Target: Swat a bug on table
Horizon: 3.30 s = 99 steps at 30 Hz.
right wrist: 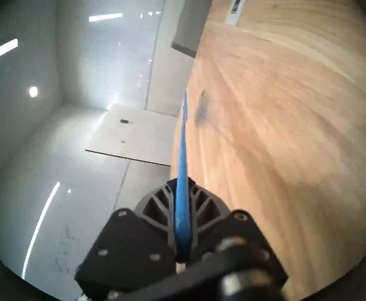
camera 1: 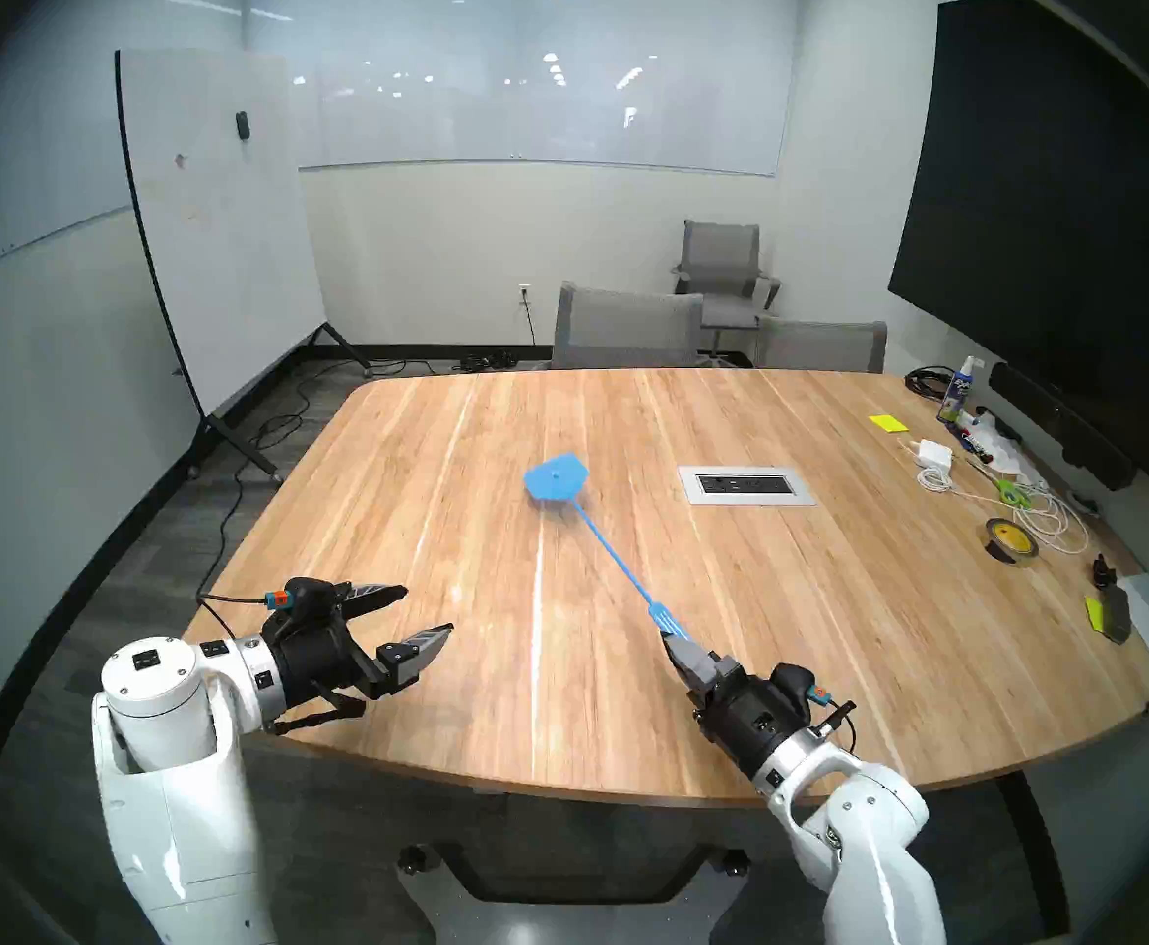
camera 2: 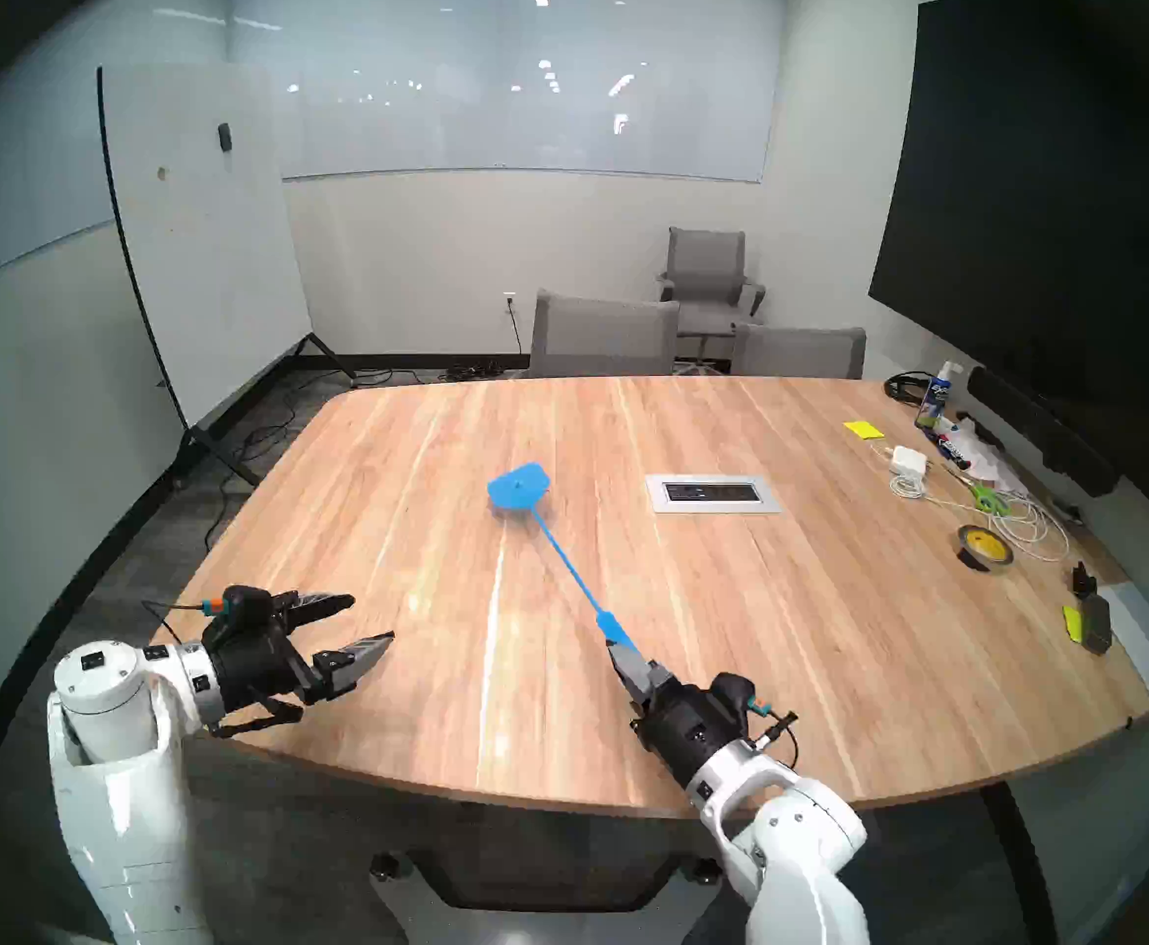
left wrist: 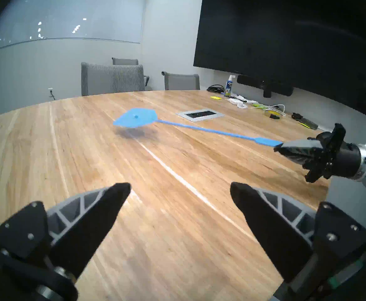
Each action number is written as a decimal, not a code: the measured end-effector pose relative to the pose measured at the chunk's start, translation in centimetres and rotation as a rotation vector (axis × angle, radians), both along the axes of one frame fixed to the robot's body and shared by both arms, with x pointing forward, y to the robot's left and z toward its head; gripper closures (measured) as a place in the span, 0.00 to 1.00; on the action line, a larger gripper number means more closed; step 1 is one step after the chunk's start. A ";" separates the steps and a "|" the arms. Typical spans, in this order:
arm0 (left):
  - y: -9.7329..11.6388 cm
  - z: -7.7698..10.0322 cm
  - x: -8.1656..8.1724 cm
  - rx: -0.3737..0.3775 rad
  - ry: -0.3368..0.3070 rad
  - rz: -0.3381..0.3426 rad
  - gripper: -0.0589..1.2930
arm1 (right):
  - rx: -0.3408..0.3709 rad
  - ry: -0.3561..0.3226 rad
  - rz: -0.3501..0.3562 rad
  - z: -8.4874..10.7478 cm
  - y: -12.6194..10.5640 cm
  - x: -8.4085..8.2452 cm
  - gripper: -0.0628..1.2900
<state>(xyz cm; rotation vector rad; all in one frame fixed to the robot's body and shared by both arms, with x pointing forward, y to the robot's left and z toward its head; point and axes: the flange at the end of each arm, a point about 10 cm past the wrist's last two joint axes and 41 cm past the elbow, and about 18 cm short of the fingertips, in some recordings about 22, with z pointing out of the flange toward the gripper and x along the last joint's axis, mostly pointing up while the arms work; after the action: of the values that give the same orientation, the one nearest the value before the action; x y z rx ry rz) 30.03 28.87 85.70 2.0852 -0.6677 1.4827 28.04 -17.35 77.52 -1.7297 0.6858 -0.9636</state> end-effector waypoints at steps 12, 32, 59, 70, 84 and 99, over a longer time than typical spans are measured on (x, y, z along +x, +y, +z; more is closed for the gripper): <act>0.0 0.0 0.0 0.000 0.000 0.000 0.03 | 0.017 -0.090 -0.041 5.5 0.5 2.0 0.91; 0.0 0.0 0.0 0.000 0.000 -0.001 0.03 | 0.251 -0.275 -0.073 12.3 -3.9 -1.6 0.91; 0.0 0.0 0.0 0.000 0.000 0.000 0.03 | -0.056 0.217 -0.083 0.7 2.2 0.3 0.91; 0.0 0.0 0.0 0.000 0.000 -0.001 0.03 | 0.062 -0.028 -0.093 7.6 1.7 1.2 0.91; 0.0 0.0 0.0 0.000 0.000 -0.001 0.03 | 0.215 -0.274 -0.054 13.9 -2.1 -1.8 0.91; 0.0 0.0 0.0 0.000 0.000 -0.001 0.03 | 0.314 -0.366 0.009 15.1 -2.7 -4.9 0.91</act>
<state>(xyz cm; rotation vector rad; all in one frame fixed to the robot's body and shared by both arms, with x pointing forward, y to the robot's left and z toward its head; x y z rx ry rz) 30.04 28.86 85.72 2.0847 -0.6690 1.4829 23.17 -20.01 92.67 -1.2399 0.5536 -1.0680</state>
